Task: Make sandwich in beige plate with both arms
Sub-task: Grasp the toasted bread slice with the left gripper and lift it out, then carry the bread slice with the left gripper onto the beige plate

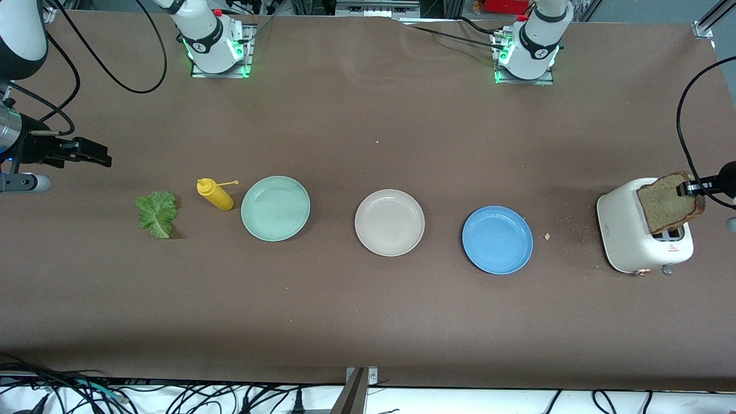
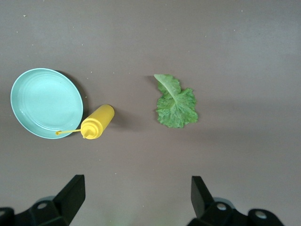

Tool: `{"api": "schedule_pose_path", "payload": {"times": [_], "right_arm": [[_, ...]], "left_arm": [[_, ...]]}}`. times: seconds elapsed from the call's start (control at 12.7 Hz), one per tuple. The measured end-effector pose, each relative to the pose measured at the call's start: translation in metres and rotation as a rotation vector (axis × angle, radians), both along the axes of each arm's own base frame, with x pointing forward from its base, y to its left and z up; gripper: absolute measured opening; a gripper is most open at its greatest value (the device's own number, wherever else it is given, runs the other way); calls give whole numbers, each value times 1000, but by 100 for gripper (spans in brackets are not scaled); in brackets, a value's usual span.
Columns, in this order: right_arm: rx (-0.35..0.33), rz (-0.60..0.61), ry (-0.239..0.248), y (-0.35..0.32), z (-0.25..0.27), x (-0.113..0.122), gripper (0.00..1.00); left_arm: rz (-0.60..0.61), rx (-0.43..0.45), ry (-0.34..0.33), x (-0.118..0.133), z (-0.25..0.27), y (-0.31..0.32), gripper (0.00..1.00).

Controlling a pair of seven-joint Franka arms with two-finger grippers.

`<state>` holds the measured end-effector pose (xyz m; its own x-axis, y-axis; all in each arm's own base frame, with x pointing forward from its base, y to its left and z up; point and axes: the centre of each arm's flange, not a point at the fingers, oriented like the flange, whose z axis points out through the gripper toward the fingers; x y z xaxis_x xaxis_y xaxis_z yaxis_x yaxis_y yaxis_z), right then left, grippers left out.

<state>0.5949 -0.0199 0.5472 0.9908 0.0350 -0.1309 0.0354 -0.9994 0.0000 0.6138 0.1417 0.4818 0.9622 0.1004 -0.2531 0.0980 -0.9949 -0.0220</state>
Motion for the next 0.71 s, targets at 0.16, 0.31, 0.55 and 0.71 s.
{"api": "schedule_pose_path", "payload": {"times": [0.16,0.31,0.55,0.71], "right_arm": [[0,0,0,0,0,0,100],[0,0,0,0,0,0,100],[0,0,0,0,0,0,100],[0,0,-1,0,0,1,100]], "left_arm": [[-90,-54,4,7,19,-59,8],[-136,-187,12,10,15,-110,8],[-138,-453,78,19,-27,-166,8],[-110,-650,117,33,-72,-210,8]]}}
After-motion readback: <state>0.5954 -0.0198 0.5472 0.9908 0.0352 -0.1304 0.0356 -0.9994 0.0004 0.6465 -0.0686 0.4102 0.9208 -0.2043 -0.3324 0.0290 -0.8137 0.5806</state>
